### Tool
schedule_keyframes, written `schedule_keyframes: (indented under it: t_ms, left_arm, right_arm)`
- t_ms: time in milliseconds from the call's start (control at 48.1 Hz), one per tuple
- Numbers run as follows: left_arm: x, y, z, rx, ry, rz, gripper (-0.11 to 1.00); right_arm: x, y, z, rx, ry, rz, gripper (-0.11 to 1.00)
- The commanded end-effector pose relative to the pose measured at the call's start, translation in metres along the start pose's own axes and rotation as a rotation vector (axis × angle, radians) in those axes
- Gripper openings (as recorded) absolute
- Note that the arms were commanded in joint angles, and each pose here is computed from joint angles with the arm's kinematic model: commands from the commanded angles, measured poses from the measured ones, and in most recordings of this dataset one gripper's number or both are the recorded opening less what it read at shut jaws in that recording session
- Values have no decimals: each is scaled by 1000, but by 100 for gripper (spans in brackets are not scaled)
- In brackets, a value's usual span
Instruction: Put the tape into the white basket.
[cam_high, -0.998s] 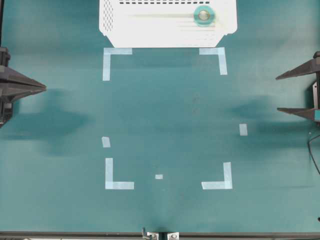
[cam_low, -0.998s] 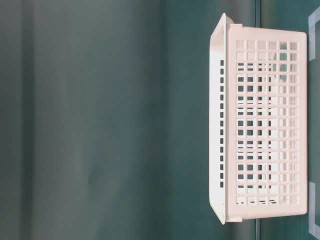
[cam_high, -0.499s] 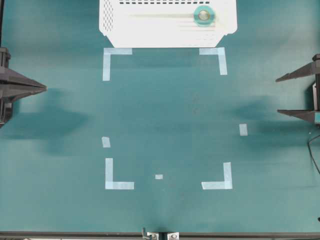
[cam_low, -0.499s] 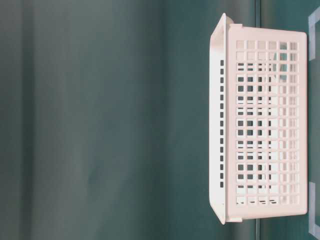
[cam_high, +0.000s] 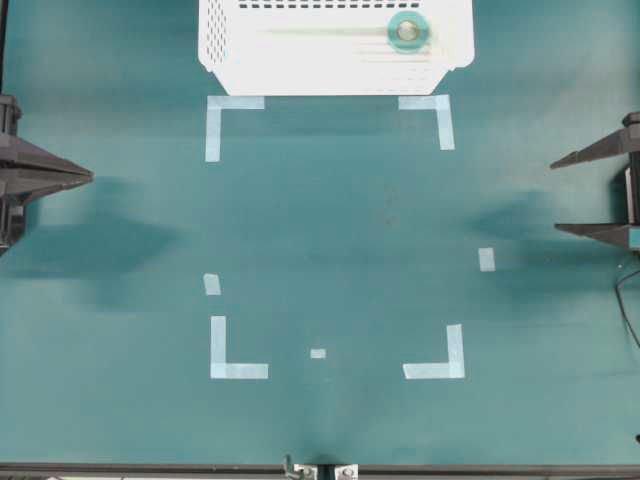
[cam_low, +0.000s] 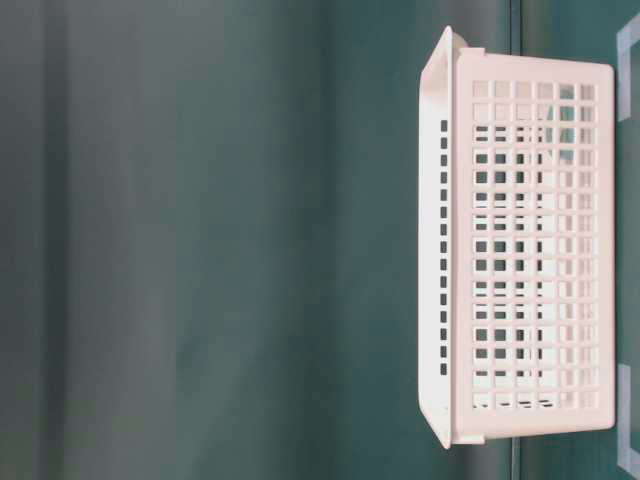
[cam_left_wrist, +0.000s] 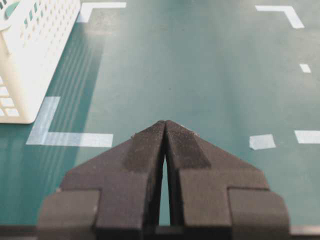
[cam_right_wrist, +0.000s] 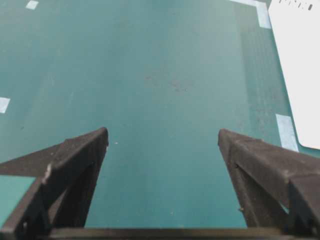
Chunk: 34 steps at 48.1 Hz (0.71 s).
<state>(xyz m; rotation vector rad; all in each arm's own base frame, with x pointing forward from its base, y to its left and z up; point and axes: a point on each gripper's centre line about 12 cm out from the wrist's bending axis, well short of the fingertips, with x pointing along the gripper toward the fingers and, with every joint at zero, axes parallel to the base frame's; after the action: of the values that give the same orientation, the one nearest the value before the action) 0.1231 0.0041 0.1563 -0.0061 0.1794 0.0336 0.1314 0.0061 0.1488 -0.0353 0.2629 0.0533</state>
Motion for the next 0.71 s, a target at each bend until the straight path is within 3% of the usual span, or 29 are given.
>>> schedule_keyframes:
  t_ms: [0, 374, 686]
  left_arm:
    - [0, 0, 5, 1, -12, 3, -11]
    - [0, 1, 5, 1, -12, 5, -11]
    - [0, 0, 6, 1, -14, 3, -11]
  right_arm:
    - [1, 1, 4, -1, -8, 8, 98]
    - [1, 2, 1, 8, -19, 16, 98]
    - [1, 1, 1, 62, -23, 11, 98]
